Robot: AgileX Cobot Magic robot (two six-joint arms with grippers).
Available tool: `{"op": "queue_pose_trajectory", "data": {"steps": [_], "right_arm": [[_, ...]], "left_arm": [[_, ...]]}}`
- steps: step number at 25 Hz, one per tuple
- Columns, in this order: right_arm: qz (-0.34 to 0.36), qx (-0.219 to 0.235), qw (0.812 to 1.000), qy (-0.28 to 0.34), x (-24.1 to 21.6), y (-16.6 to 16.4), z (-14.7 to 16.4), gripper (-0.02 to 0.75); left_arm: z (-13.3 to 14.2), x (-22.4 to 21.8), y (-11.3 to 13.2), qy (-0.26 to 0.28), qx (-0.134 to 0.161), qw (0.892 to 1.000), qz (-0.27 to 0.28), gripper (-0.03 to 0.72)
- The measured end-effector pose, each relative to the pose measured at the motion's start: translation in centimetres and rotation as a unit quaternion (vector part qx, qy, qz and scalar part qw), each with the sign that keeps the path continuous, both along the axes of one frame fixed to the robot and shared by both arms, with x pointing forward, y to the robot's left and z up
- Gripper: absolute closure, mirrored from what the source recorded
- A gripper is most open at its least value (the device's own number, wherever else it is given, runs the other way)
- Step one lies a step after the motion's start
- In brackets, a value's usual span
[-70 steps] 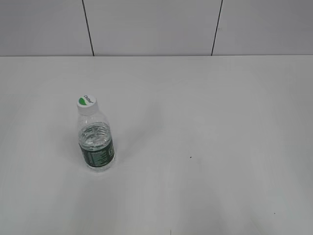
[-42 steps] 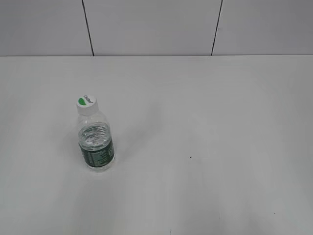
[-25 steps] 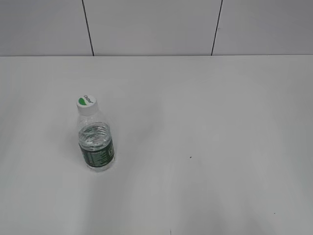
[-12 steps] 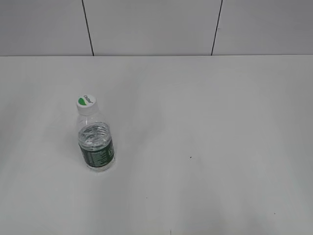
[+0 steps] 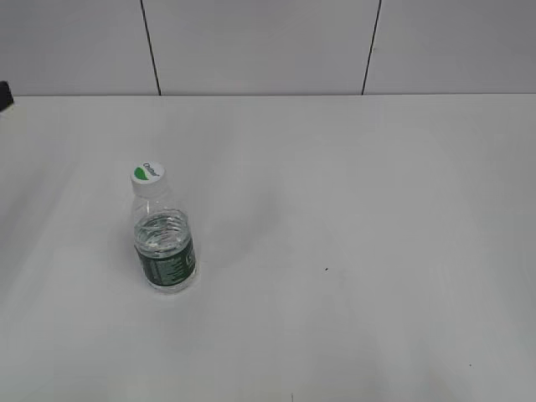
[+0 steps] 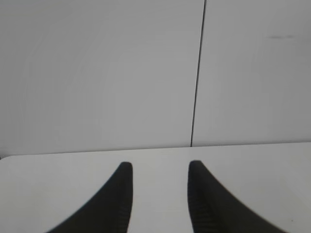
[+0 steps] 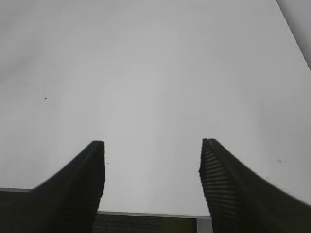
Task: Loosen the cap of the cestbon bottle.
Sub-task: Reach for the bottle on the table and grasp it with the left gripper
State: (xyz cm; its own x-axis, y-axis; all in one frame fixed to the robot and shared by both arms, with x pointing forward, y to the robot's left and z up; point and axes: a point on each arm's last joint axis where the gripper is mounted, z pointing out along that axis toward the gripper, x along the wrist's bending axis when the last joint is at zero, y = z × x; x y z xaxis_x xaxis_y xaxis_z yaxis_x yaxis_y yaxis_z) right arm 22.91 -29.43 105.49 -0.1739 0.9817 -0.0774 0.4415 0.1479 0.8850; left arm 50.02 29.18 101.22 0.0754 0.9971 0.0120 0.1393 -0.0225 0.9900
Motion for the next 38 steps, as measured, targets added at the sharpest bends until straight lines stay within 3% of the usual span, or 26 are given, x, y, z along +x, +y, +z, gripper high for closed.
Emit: {"op": "queue_pose_trajectory", "data": {"steps": [4, 9, 12, 14, 17, 22, 26, 28, 32, 38], "right_arm": [[0.000, 0.000, 1.000, 0.000, 0.0, 0.0, 0.0, 0.265], [0.000, 0.000, 1.000, 0.000, 0.0, 0.0, 0.0, 0.265], [0.000, 0.000, 1.000, 0.000, 0.0, 0.0, 0.0, 0.265], [0.000, 0.000, 1.000, 0.000, 0.0, 0.0, 0.0, 0.265], [0.000, 0.000, 1.000, 0.000, 0.0, 0.0, 0.0, 0.265], [0.000, 0.000, 1.000, 0.000, 0.0, 0.0, 0.0, 0.265], [0.000, 0.000, 1.000, 0.000, 0.0, 0.0, 0.0, 0.265], [0.000, 0.000, 1.000, 0.000, 0.0, 0.0, 0.0, 0.265], [0.000, 0.000, 1.000, 0.000, 0.0, 0.0, 0.0, 0.265], [0.000, 0.000, 1.000, 0.000, 0.0, 0.0, 0.0, 0.265]], "left_arm": [[-2.7, 1.1, -0.4, -0.002, 0.003, 1.000, -0.021, 0.454], [-6.2, 0.8, 0.4, -0.048, -0.025, 0.998, -0.015, 0.456], [-8.7, 0.6, 0.8, -0.012, -0.034, 0.999, -0.040, 0.456], [-10.1, 0.5, 0.5, 0.015, -0.027, 0.996, -0.089, 0.455], [-10.8, 0.1, 0.2, 0.033, -0.017, 0.988, -0.150, 0.454], [-11.0, -0.9, 1.2, 0.050, -0.027, 0.976, -0.212, 0.454], [-11.3, -1.9, 2.7, 0.073, -0.049, 0.970, -0.227, 0.454], [-11.5, -2.4, 2.8, 0.082, -0.043, 0.963, -0.254, 0.454], [-11.8, -3.6, 1.5, 0.099, -0.022, 0.933, -0.346, 0.454], [-12.0, -4.4, 1.0, 0.108, -0.008, 0.911, -0.398, 0.452]]}}
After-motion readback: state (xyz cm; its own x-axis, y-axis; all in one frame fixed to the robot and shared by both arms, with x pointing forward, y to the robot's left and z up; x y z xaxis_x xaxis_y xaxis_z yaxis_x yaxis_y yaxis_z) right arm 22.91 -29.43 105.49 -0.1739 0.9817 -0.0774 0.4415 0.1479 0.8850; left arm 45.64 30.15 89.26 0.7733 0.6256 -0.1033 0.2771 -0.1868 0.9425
